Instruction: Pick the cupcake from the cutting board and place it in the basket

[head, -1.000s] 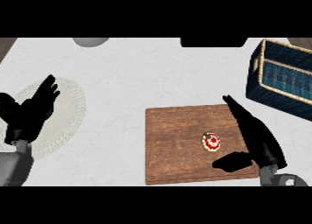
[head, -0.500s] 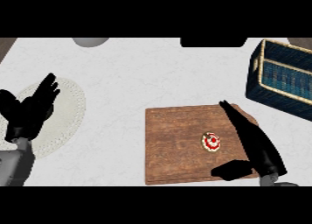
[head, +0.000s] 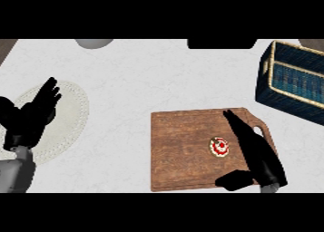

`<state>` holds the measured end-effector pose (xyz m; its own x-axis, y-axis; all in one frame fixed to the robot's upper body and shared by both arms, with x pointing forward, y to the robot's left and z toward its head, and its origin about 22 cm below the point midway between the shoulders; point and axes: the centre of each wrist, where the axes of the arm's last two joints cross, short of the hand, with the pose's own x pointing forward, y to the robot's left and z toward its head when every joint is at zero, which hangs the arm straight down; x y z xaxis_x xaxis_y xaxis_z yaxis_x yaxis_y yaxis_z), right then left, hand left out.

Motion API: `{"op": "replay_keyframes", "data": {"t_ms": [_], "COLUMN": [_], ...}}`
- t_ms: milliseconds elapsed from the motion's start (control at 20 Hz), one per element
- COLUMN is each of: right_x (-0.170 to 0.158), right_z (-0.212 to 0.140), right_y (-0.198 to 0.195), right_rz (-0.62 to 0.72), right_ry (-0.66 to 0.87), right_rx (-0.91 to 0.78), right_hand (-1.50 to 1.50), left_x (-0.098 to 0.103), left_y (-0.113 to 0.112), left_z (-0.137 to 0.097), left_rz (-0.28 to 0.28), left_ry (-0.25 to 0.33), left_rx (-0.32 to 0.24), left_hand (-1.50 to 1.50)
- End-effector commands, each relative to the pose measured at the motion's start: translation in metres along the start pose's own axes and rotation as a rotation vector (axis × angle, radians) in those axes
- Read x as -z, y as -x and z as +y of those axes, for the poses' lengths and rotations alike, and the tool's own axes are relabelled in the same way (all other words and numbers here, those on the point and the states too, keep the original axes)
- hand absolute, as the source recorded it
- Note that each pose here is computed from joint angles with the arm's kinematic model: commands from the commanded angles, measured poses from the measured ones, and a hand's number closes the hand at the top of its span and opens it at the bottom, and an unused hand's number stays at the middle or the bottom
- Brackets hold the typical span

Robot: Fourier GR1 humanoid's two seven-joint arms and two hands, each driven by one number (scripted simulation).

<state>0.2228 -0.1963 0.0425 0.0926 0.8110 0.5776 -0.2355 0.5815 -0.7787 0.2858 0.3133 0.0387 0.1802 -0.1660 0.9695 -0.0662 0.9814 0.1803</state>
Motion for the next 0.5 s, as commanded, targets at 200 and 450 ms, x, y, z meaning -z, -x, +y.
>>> {"op": "replay_keyframes", "data": {"t_ms": [200, 450], "right_x": [0.021, 0.02], "right_z": [0.009, 0.044], "right_y": [0.0, 0.002], "right_rz": [0.022, -0.009], "right_ry": [-0.01, -0.069], "right_rx": [-0.054, -0.167], "right_hand": [-1.5, 1.5], "left_x": [0.007, 0.007], "left_y": [0.01, -0.004], "left_z": [0.011, 0.014], "left_rz": [0.01, 0.008], "left_ry": [0.004, 0.006], "left_rx": [-0.002, -0.005], "left_hand": [0.0, 0.0]}}
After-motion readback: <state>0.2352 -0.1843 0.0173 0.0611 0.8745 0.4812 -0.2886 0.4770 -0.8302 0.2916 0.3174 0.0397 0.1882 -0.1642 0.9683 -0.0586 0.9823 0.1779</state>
